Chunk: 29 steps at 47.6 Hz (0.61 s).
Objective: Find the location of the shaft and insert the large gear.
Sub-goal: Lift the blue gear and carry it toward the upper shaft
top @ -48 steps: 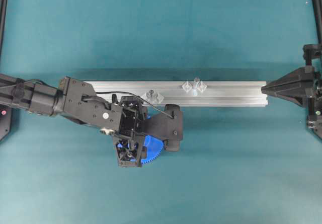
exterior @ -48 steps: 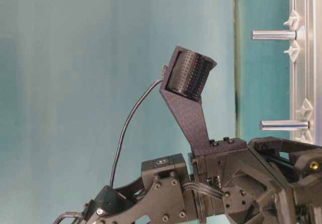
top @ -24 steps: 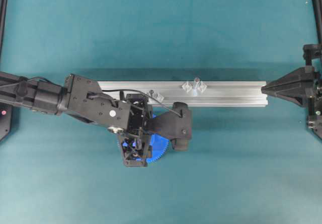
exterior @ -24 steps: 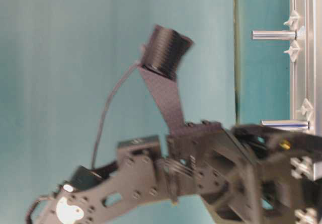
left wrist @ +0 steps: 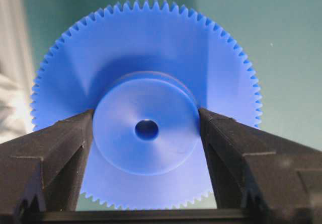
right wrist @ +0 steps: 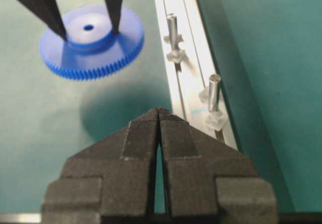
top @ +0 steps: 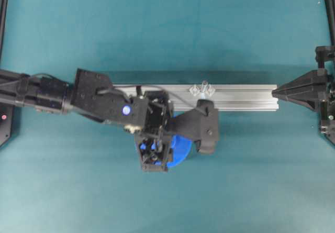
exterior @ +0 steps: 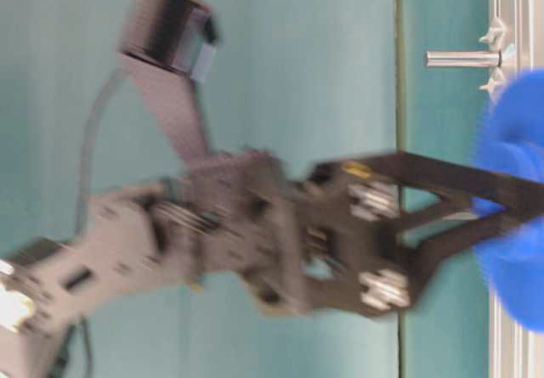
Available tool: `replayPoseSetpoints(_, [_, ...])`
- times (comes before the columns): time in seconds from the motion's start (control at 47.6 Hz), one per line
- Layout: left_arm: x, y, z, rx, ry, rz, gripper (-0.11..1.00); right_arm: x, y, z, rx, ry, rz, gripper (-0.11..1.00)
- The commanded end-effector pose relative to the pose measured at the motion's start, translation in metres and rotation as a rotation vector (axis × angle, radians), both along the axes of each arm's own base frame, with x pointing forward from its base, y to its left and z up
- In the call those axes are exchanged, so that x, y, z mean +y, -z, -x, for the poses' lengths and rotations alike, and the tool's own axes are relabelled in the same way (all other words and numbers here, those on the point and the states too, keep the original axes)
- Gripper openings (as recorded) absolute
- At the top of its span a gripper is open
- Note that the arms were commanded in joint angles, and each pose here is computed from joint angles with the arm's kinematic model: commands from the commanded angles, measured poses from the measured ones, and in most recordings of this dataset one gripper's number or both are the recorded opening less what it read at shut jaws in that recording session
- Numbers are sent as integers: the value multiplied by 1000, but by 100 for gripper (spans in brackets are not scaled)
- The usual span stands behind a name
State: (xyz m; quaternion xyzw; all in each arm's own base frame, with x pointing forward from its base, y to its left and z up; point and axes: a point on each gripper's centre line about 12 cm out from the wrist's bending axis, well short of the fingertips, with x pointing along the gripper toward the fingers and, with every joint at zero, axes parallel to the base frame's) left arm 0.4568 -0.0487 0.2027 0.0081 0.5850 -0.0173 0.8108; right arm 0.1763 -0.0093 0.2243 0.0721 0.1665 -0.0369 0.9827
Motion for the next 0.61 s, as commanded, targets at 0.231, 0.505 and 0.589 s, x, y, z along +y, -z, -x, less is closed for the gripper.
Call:
replayPoseSetpoints(0.231, [16,-66,-16,-125,29,-17,70,-1,-5,-2,-14,7,-9,1])
replayPoseSetpoints(0.505, [40,-88,-24,-148,32,-43,70,-1,-5,0,-20,7,-9,1])
replayPoseSetpoints(0.589, [47,-89,-27,-137,40,-54,70,-1,-6,0,-25,7,-9,1])
